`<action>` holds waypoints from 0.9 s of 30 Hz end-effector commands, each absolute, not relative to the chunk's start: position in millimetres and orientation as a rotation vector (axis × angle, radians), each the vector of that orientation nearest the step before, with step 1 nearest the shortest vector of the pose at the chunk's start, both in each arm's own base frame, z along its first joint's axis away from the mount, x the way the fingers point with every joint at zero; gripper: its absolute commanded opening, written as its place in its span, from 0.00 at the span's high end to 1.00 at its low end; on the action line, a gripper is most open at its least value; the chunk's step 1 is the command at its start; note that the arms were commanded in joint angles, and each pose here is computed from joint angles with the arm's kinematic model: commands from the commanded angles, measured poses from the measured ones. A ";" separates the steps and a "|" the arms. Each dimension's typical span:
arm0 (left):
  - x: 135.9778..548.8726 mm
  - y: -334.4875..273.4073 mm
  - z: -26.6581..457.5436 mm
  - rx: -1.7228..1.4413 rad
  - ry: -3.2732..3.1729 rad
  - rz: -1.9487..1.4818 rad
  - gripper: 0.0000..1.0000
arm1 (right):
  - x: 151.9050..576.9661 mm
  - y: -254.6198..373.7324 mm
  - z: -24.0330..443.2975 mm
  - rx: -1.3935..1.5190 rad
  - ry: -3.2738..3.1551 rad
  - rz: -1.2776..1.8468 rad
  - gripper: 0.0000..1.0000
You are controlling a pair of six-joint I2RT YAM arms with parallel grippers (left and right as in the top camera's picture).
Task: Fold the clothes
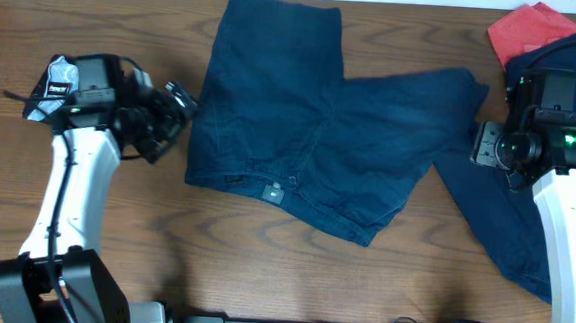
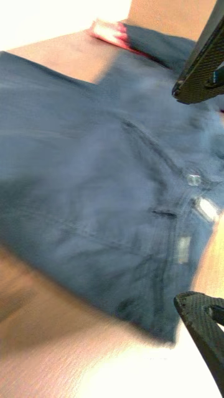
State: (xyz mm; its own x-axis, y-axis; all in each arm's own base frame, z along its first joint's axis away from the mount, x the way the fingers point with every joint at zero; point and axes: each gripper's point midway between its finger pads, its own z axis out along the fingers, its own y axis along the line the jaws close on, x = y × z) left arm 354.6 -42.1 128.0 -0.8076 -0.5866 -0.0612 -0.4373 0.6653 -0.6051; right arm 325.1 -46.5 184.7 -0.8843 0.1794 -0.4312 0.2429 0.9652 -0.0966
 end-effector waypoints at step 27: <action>204.2 -326.2 -21.4 -0.070 3.261 -0.841 0.66 | 339.5 -55.4 3.5 0.304 3.112 0.052 0.99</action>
State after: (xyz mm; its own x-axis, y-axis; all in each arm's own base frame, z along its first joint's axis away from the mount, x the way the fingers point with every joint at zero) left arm 222.9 -355.6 7.0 -0.9898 0.0743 0.1213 -0.0131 0.8017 -0.5975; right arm 341.2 -49.5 13.8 -0.9815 0.1895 -0.0290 0.1889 0.9817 0.0237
